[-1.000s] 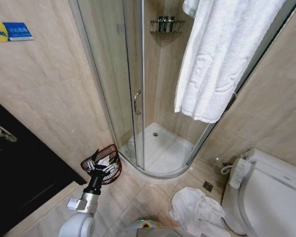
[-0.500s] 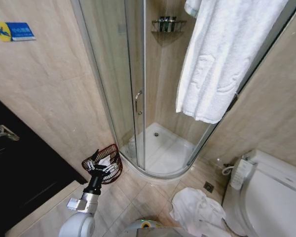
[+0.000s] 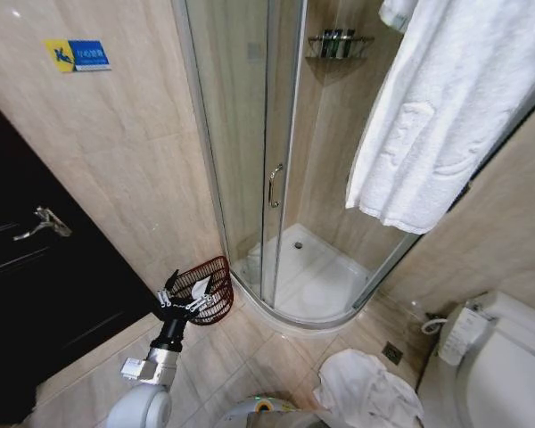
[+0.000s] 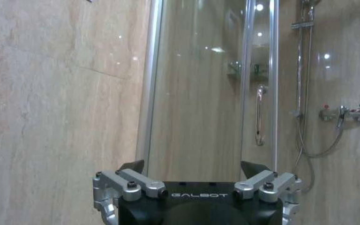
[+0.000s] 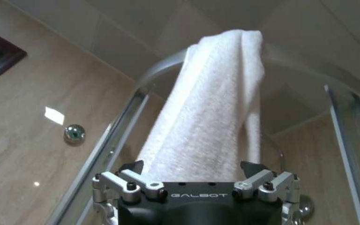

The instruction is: Discard the used towel into the hamper.

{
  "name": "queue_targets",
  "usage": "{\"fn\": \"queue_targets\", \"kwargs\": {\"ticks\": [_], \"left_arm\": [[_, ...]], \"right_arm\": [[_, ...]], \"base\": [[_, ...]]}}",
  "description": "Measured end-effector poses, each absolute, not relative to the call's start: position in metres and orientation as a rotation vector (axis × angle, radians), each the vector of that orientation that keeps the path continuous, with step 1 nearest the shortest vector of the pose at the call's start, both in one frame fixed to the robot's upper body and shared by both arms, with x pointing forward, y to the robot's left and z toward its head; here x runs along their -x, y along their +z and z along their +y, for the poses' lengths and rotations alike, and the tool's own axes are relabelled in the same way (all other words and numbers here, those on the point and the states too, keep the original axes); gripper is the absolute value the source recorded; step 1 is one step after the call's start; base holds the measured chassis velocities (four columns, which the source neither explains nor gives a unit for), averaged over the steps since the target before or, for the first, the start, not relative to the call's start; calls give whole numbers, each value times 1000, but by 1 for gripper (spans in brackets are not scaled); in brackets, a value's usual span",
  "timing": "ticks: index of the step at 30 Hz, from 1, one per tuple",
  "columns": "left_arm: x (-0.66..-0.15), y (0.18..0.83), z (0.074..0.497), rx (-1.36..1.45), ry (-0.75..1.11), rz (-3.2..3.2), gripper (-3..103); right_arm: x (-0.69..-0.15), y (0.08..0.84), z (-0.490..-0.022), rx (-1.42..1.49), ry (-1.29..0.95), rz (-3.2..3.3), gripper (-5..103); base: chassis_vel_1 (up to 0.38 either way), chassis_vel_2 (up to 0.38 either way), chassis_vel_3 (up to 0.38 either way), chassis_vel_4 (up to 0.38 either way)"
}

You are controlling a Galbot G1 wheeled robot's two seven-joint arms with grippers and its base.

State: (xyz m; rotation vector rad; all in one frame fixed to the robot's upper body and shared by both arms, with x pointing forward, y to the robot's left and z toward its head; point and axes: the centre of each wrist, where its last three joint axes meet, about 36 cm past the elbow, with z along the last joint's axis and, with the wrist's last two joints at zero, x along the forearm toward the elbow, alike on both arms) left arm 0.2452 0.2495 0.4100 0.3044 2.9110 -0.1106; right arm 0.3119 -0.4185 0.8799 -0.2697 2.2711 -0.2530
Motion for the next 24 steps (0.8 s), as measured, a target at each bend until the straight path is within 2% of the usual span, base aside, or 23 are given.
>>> {"fn": "queue_targets", "kwargs": {"ticks": [10, 24], "left_arm": [[-245, 410, 249, -304, -111, 2911, 100], [-245, 410, 249, -304, -111, 2911, 100]], "right_arm": [[-312, 905, -426, 350, -163, 2306, 100], [-305, 900, -427, 328, -181, 2275, 100]], "base": [[0, 0, 0, 0], [0, 0, 0, 0]]}}
